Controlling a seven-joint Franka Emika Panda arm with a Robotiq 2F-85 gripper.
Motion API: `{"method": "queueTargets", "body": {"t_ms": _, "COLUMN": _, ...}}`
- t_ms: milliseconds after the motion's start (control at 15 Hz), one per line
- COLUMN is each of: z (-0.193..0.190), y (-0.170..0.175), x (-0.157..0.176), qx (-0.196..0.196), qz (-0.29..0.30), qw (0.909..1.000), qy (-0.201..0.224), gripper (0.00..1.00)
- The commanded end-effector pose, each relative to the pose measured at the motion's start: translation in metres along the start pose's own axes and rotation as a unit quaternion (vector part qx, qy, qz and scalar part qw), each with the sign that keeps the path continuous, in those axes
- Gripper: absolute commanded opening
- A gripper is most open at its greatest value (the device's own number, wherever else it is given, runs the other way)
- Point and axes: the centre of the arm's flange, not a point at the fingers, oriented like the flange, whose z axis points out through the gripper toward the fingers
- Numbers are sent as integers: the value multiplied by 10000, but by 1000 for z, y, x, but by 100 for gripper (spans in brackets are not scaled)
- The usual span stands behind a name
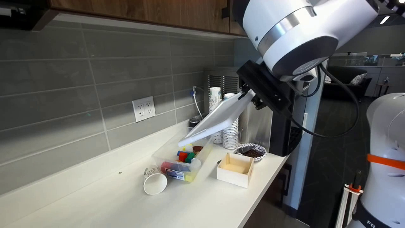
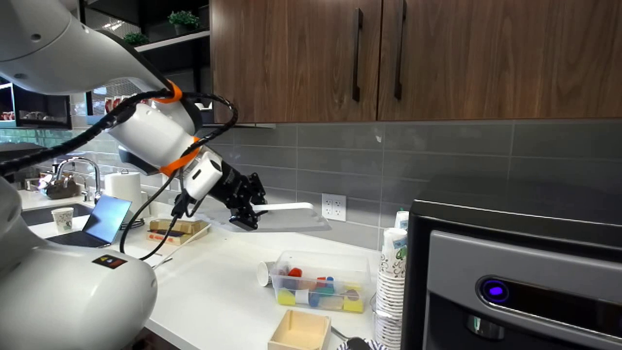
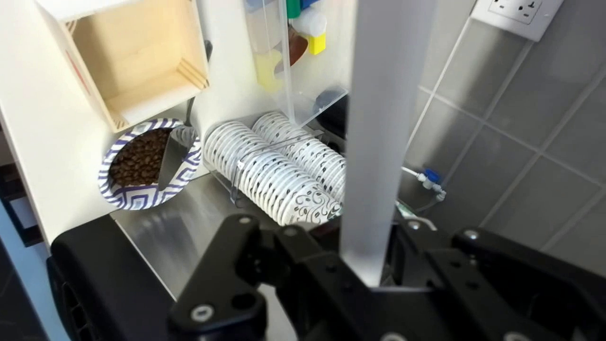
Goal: Put the lid on the plastic box
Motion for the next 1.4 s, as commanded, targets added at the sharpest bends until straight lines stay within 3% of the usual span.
{"method": "queueTargets", "body": {"t_ms": 0, "z": 36, "y": 5, "x": 14, "qx": 171, "qz": -95, "qw": 9994, "qy": -280, "gripper": 1}}
{"method": "queueTargets", "body": {"t_ms": 600, "z": 110, "y": 4, "x": 26, "qx": -41, "qz": -227, "qw": 9967, "qy": -781, "gripper": 1}}
{"method": "queueTargets", "body": {"t_ms": 1333, "z": 182, "y": -35, "x": 28, "qx": 225, "qz": -623, "qw": 9930, "qy": -980, "gripper": 1}}
